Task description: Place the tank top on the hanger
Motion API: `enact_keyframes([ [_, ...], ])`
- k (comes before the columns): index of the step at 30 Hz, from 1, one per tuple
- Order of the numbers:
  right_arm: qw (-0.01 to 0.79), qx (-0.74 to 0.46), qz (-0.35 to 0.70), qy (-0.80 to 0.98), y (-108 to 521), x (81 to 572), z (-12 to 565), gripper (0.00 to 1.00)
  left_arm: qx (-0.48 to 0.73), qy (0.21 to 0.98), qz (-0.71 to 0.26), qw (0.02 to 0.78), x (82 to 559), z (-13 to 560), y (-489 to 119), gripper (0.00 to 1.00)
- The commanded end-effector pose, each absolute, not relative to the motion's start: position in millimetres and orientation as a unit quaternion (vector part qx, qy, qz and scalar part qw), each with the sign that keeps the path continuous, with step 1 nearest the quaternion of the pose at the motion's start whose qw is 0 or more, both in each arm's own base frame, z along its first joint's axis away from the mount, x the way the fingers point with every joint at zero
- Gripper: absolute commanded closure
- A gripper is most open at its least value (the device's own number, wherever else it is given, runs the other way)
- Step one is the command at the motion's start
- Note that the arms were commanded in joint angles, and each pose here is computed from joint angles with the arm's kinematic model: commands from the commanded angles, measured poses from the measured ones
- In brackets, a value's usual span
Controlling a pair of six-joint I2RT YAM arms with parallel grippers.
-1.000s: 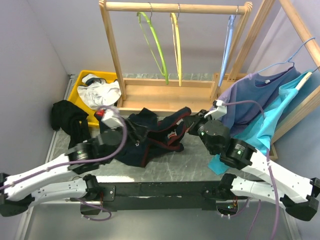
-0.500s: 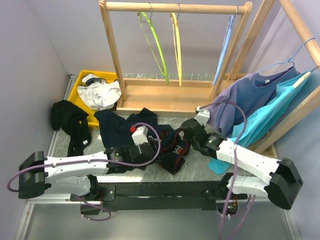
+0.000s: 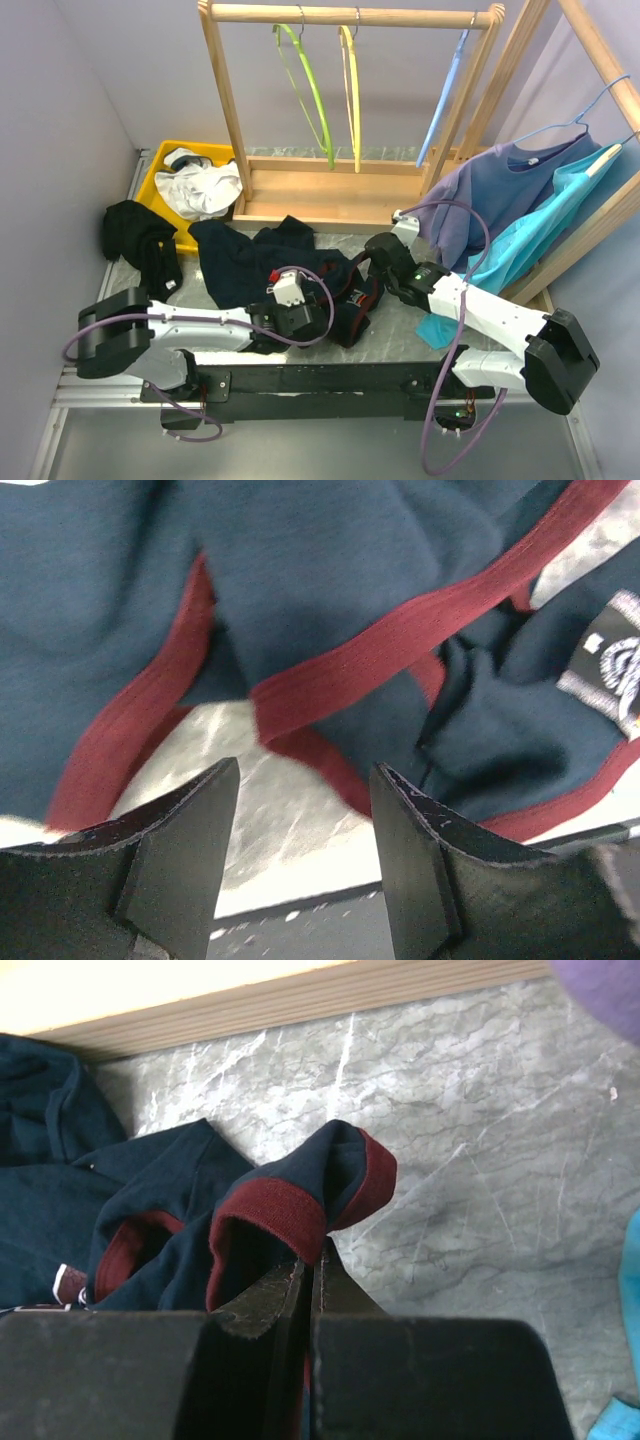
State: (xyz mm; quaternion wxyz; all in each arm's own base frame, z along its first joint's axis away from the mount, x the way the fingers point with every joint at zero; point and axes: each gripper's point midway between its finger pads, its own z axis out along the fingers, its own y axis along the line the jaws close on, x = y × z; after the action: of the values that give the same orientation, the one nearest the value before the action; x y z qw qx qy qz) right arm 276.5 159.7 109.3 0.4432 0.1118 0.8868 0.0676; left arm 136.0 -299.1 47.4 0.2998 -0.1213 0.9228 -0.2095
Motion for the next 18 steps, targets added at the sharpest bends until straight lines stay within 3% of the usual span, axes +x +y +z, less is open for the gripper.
enact_keyframes([
  [1, 0.461, 0.119, 0.095, 0.874, 166.9, 284.1, 128.5, 1.00, -0.137, 0.901, -0.251, 0.327, 155.2, 56.4, -326.2, 0.40],
  [6, 0.468, 0.120, 0.104, 0.869, 164.7, 281.0, 141.5, 1.00, -0.151, 0.906, -0.244, 0.313, 155.3, 36.4, -332.6, 0.51],
  [9, 0.478, 0.122, 0.114, 0.862, 163.0, 279.3, 157.8, 1.00, -0.155, 0.903, -0.216, 0.338, 163.8, 38.2, -324.0, 0.67],
  [11, 0.490, 0.121, 0.134, 0.853, 165.0, 277.4, 179.8, 1.00, -0.153, 0.895, -0.190, 0.372, 174.1, 56.5, -311.2, 0.90],
  [12, 0.491, 0.117, 0.138, 0.852, 164.4, 274.0, 186.3, 1.00, -0.160, 0.885, -0.199, 0.389, 178.6, 80.1, -307.1, 0.99],
  [14, 0.515, 0.110, 0.177, 0.832, 167.7, 269.3, 224.6, 1.00, -0.158, 0.868, -0.179, 0.435, 188.8, 121.2, -287.6, 0.99],
  [18, 0.558, 0.104, 0.240, 0.787, 164.5, 255.2, 305.5, 1.00, -0.168, 0.805, -0.230, 0.521, 199.6, 262.4, -244.2, 0.99],
])
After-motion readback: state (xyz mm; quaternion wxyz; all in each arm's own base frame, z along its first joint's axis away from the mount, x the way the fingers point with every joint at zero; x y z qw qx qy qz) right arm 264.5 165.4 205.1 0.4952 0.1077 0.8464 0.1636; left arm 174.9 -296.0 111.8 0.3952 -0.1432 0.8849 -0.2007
